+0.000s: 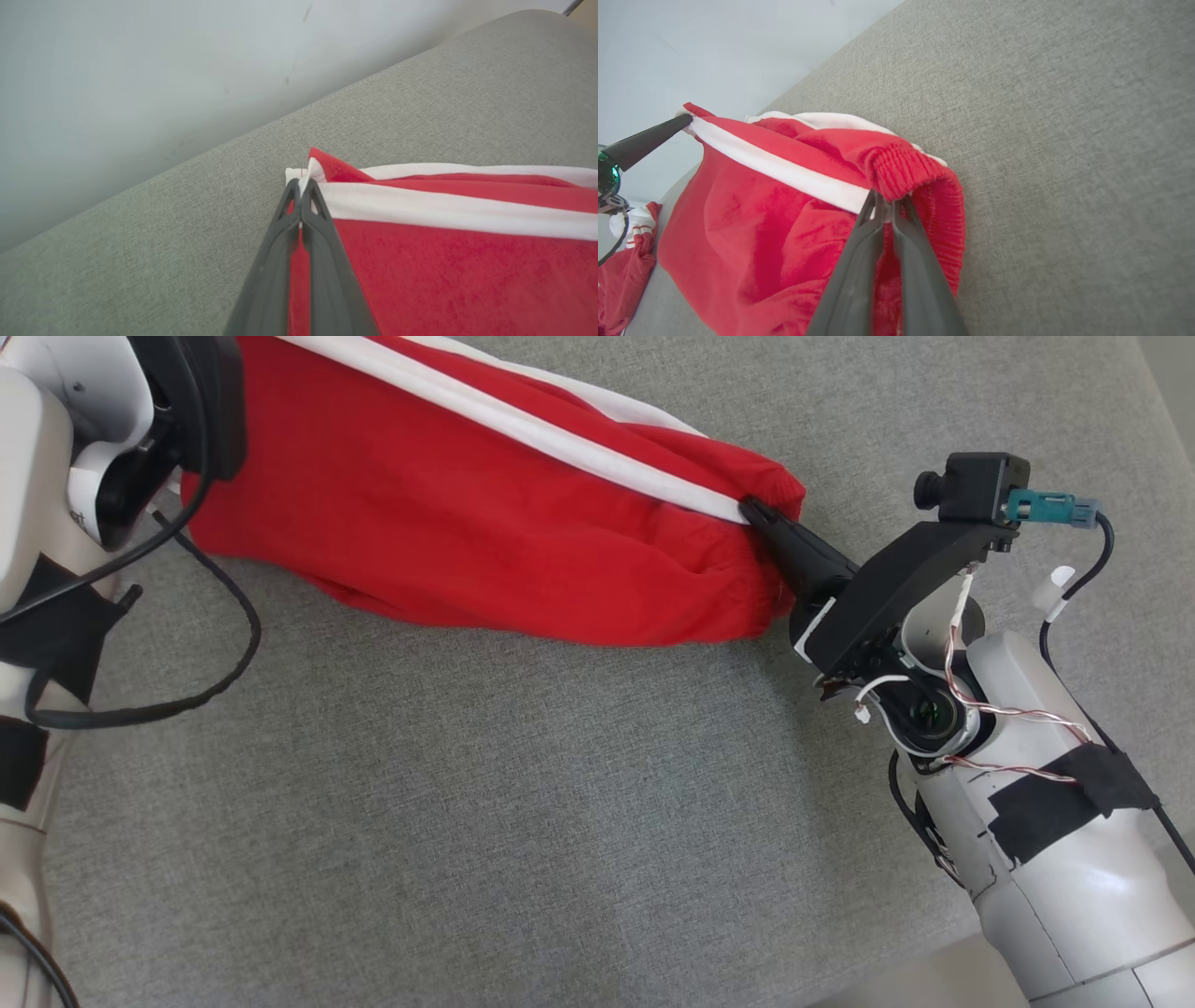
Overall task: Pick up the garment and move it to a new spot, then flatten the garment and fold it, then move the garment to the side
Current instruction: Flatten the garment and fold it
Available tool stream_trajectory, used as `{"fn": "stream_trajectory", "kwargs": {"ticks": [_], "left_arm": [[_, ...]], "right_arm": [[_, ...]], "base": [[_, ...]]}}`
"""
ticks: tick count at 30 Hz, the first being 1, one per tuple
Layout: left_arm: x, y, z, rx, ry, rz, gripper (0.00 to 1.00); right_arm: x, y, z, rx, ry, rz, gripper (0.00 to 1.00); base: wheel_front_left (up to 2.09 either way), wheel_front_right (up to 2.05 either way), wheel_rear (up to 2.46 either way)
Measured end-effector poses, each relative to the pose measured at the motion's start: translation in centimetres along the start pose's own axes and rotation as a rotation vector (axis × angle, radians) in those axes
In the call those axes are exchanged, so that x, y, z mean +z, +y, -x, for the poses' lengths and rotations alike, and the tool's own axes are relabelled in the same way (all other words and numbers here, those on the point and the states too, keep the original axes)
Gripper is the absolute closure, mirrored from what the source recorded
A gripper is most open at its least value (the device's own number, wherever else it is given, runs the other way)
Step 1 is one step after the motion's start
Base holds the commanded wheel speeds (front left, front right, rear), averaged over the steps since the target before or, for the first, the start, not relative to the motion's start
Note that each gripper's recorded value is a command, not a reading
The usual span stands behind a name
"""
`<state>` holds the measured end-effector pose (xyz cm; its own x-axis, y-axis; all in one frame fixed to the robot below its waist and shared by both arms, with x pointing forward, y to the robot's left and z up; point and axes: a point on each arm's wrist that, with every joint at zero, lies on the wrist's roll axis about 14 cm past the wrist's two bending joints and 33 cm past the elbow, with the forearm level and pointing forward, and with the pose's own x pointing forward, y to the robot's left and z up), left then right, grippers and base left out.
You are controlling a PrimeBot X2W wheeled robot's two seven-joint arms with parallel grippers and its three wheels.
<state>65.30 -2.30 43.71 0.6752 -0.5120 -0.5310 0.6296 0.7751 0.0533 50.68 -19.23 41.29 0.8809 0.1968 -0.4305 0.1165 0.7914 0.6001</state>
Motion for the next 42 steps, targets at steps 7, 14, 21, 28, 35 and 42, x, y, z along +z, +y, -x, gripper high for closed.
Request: {"fn": "stream_trajectory", "kwargs": {"ticks": [7, 14, 21, 28, 35, 42], "left_arm": [[0.6, 0.5, 0.0, 0.012, -0.065, -0.001, 0.0], [3.0, 0.6, 1.4, 0.017, -0.174, 0.031, 0.0], [1.7, -0.5, 3.5, 0.012, -0.207, 0.059, 0.0], [0.0, -2.2, 6.2, 0.004, -0.236, 0.096, 0.0], [-1.4, -3.5, 8.4, 0.0, -0.252, 0.045, 0.0], [-3.1, -4.1, 9.4, 0.006, -0.248, 0.026, 0.0]], "right_arm": [[0.6, 0.2, -0.5, 0.011, -0.035, -0.024, 0.0], [1.5, 0.8, 0.1, 0.024, -0.081, -0.018, 0.0], [3.0, 0.2, 2.3, 0.006, -0.146, 0.05, 0.0], [2.0, 0.2, 4.6, 0.009, -0.158, 0.119, 0.0], [0.7, 1.2, 5.9, 0.039, -0.148, 0.225, 0.0], [0.0, 1.6, 6.3, 0.047, -0.14, 0.337, 0.0]], "base": [[0.0, 0.0, 0.0], [0.0, 0.0, 0.0], [0.0, 0.0, 0.0], [0.0, 0.0, 0.0], [0.0, 0.0, 0.0], [0.0, 0.0, 0.0]]}}
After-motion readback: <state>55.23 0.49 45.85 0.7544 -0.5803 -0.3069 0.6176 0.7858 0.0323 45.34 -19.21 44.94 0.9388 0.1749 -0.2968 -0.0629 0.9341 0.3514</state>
